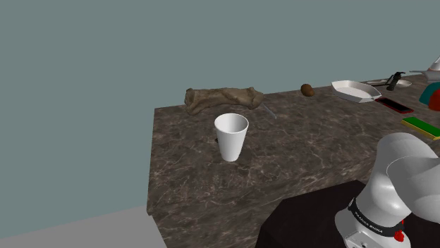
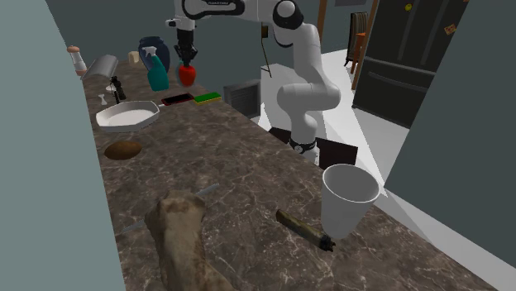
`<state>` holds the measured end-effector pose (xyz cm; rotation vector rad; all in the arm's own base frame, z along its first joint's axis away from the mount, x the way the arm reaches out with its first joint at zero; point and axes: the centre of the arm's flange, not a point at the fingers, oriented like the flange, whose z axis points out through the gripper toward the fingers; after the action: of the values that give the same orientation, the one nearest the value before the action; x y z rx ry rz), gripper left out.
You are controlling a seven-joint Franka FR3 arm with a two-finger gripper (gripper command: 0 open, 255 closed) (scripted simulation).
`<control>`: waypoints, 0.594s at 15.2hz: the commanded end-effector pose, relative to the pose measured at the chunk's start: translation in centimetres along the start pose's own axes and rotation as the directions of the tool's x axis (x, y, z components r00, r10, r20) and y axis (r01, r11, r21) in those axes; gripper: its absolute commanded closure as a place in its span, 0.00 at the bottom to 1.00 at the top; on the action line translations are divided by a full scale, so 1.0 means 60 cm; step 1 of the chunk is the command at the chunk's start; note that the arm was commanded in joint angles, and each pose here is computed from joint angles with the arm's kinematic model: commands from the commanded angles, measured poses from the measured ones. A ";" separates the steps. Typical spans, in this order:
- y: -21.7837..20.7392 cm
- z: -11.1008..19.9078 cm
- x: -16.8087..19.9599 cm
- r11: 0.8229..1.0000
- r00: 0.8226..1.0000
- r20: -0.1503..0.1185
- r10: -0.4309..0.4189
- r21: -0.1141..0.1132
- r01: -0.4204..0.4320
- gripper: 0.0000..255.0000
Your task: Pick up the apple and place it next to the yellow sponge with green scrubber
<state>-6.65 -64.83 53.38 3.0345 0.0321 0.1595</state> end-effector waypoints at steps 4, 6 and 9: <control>-0.003 0.044 -0.004 1.000 1.000 0.000 0.000 0.000 0.000 1.00; -0.005 0.062 -0.006 1.000 1.000 0.000 0.000 0.000 0.000 1.00; -0.007 0.083 -0.008 1.000 1.000 0.000 0.000 0.000 0.000 1.00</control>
<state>-6.62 -64.93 48.77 3.0346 0.0321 0.1597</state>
